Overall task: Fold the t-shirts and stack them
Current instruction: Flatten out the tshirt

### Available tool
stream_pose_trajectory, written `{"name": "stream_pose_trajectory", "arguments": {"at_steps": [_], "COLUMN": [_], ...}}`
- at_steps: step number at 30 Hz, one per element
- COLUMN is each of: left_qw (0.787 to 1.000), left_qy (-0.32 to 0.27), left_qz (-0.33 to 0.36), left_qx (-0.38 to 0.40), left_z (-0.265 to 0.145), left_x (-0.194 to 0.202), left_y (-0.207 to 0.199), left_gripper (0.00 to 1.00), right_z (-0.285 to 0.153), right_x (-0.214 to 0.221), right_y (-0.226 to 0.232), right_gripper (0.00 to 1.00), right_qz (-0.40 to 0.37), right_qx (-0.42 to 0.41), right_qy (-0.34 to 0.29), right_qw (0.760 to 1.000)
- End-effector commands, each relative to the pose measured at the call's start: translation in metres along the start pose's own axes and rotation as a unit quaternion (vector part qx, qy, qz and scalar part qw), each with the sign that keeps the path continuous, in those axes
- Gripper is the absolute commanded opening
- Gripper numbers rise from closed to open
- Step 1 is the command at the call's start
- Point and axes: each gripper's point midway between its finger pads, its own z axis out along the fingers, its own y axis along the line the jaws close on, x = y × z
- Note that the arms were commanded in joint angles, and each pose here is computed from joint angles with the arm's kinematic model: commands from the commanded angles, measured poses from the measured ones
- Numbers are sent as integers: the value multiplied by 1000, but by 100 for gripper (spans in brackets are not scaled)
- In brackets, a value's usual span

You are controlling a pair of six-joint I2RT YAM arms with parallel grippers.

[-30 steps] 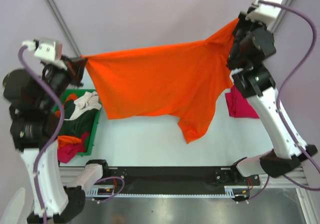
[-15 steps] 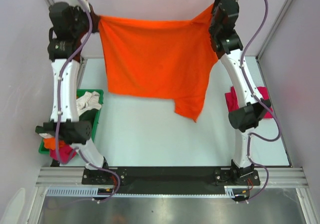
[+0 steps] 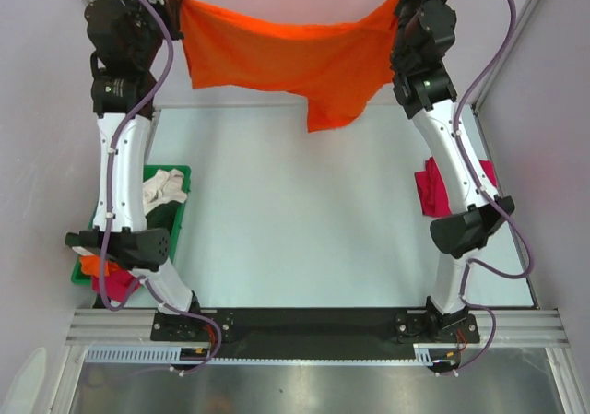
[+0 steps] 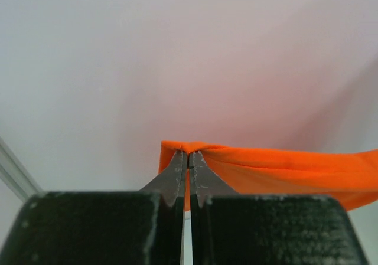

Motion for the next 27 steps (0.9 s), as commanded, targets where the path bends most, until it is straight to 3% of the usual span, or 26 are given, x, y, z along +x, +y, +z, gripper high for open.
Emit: {"name": "stream_pose_trajectory", "arguments": {"at_steps": [1, 2, 3, 4, 6, 8, 9, 11, 12, 14, 19, 27], "left_qw": [997, 996, 991, 990, 983, 981, 974, 973, 967, 962, 926, 885], "left_qy": [75, 89, 129, 133, 174, 182, 216, 218, 245, 258, 353, 434], "left_qz": [-22, -25, -33, -33, -40, -37, -39, -28, -28, -18, -24, -30], "left_qx": [7, 14, 20, 21, 32, 51, 56, 64, 72, 83, 130, 165], "left_z": [6, 4, 1, -8, -25, -47, -63, -88, -104, -129, -184, -247], "left_x": [78, 92, 130, 133, 174, 178, 209, 207, 231, 236, 285, 322], "left_y": [-3, -6, -9, -11, -18, -28, -32, -36, -41, -46, -65, -79], "left_gripper": [0, 0, 0, 0, 0, 0, 0, 0, 0, 0, 0, 0], "right_z": [-9, -13, -18, -31, -47, -74, -85, -115, -126, -155, -205, -275], "right_x": [46, 63, 64, 102, 112, 136, 147, 169, 177, 199, 230, 261], "right_y": [-13, -14, -17, -12, -11, -9, -7, -5, -4, -7, -18, -40], "right_gripper": [0, 0, 0, 0, 0, 0, 0, 0, 0, 0, 0, 0], "right_qz": [-24, -24, -20, -39, -31, -36, -42, -55, -50, -66, -60, -84], "right_qx": [28, 34, 38, 29, 29, 26, 22, 16, 16, 14, 27, 34], "right_qy": [35, 52, 55, 88, 96, 126, 142, 171, 183, 213, 265, 334], "right_qw": [999, 998, 998, 995, 995, 991, 989, 984, 982, 975, 962, 938]}}
